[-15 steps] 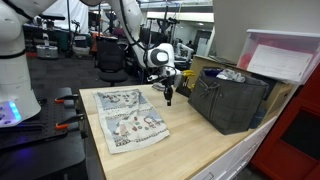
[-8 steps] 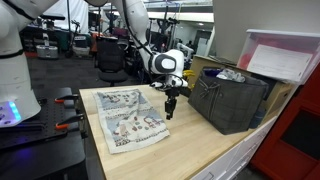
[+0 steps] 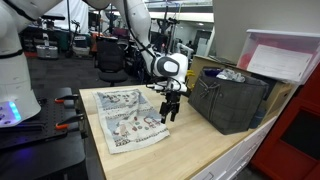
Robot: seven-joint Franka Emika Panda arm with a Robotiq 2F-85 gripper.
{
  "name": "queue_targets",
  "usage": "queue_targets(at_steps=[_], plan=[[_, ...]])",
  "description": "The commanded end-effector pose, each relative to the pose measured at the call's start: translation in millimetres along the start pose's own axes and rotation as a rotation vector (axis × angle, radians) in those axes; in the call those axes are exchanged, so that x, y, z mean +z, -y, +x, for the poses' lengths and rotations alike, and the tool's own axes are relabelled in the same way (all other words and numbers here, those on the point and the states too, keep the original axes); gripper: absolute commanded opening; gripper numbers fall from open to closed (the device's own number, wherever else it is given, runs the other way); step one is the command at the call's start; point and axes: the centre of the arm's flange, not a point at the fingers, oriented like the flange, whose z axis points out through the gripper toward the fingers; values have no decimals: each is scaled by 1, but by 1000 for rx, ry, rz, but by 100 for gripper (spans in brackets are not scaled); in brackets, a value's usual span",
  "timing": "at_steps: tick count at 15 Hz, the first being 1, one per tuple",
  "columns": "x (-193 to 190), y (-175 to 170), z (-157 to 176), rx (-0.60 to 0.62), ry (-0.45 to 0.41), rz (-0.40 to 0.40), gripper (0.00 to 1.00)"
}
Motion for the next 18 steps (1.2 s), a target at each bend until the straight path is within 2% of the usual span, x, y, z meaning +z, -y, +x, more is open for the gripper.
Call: queue_targets(at_steps=[1, 3, 4, 5, 14, 15, 18], plan=[[8, 9, -1, 90, 8, -36, 100], [15, 10, -3, 121, 1, -44, 100], [18, 10, -3, 135, -2, -47, 75], [22, 10, -4, 147, -2, -51, 74], [20, 11, -10, 183, -12, -43, 5], [18, 12, -11, 183, -18, -40, 1], [7, 15, -12, 185, -31, -20, 0]])
